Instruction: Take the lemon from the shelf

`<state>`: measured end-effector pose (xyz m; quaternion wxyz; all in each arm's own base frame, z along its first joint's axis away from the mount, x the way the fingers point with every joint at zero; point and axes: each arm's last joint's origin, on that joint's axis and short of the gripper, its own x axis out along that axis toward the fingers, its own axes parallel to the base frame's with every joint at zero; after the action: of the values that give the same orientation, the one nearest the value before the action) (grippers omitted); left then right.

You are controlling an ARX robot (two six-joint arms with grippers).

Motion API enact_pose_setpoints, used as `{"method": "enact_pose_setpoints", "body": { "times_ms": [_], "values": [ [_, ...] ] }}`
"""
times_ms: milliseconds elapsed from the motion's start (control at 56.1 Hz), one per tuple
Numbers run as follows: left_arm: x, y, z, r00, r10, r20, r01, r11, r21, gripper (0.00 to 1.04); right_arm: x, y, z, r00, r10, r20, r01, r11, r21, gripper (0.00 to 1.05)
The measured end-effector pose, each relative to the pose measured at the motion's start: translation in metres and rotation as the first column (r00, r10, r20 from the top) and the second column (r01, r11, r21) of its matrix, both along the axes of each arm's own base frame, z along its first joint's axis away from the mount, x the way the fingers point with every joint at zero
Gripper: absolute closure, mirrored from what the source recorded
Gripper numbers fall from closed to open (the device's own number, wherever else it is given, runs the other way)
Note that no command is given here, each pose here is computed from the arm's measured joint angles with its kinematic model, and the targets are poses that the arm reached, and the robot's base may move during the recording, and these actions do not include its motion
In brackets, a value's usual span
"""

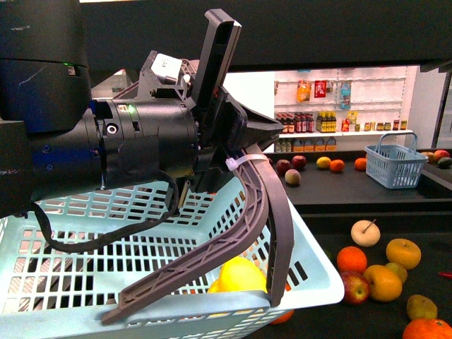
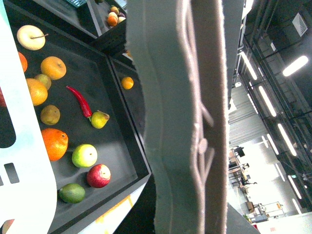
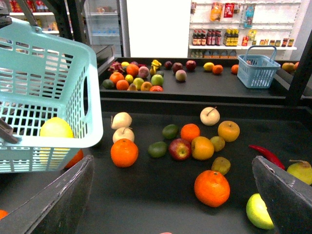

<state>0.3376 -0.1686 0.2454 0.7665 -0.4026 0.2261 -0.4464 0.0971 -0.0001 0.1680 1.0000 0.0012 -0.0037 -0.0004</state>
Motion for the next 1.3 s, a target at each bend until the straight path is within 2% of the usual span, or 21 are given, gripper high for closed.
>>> {"method": "enact_pose_setpoints", "body": {
  "times_ms": [125, 285, 464, 606, 767, 927, 1194, 1301],
  "values": [
    [0.005, 0.001, -0.001, 0.981, 0.177, -0.081, -0.176, 0.984, 0.013, 0.97, 0.000, 0.000, 0.000, 1.000, 0.002, 0.000, -0.002, 1.000, 0.000, 0.07],
    [0.018, 0.023, 0.006, 0.934, 0.331, -0.133, -0.349, 0.926, -0.142, 0.97, 0.000, 0.000, 0.000, 1.000, 0.001, 0.000, -0.001, 1.000, 0.000, 0.07],
    [0.036, 0.073, 0.019, 0.849, 0.514, -0.118, -0.523, 0.792, -0.314, 0.97, 0.000, 0.000, 0.000, 1.000, 0.002, 0.000, -0.002, 1.000, 0.000, 0.07],
    [0.047, 0.125, 0.022, 0.756, 0.640, -0.136, -0.623, 0.641, -0.448, 0.97, 0.000, 0.000, 0.000, 1.000, 0.001, 0.000, -0.001, 1.000, 0.000, 0.07],
    [0.049, 0.181, 0.023, 0.685, 0.714, -0.145, -0.663, 0.528, -0.531, 0.98, 0.000, 0.000, 0.000, 1.000, 0.002, 0.000, -0.002, 1.000, 0.000, 0.07],
    [0.049, 0.223, 0.018, 0.642, 0.755, -0.133, -0.681, 0.483, -0.550, 0.98, 0.000, 0.000, 0.000, 1.000, 0.001, 0.000, -0.001, 1.000, 0.000, 0.07],
    [0.049, 0.260, 0.014, 0.662, 0.743, -0.093, -0.626, 0.481, -0.614, 0.98, 0.000, 0.000, 0.000, 1.000, 0.001, 0.000, -0.001, 1.000, 0.000, 0.07],
    [0.050, 0.267, 0.005, 0.658, 0.744, -0.118, -0.639, 0.468, -0.611, 0.98, 0.000, 0.000, 0.000, 1.000, 0.002, 0.000, -0.002, 1.000, 0.000, 0.07]
  ]
}}
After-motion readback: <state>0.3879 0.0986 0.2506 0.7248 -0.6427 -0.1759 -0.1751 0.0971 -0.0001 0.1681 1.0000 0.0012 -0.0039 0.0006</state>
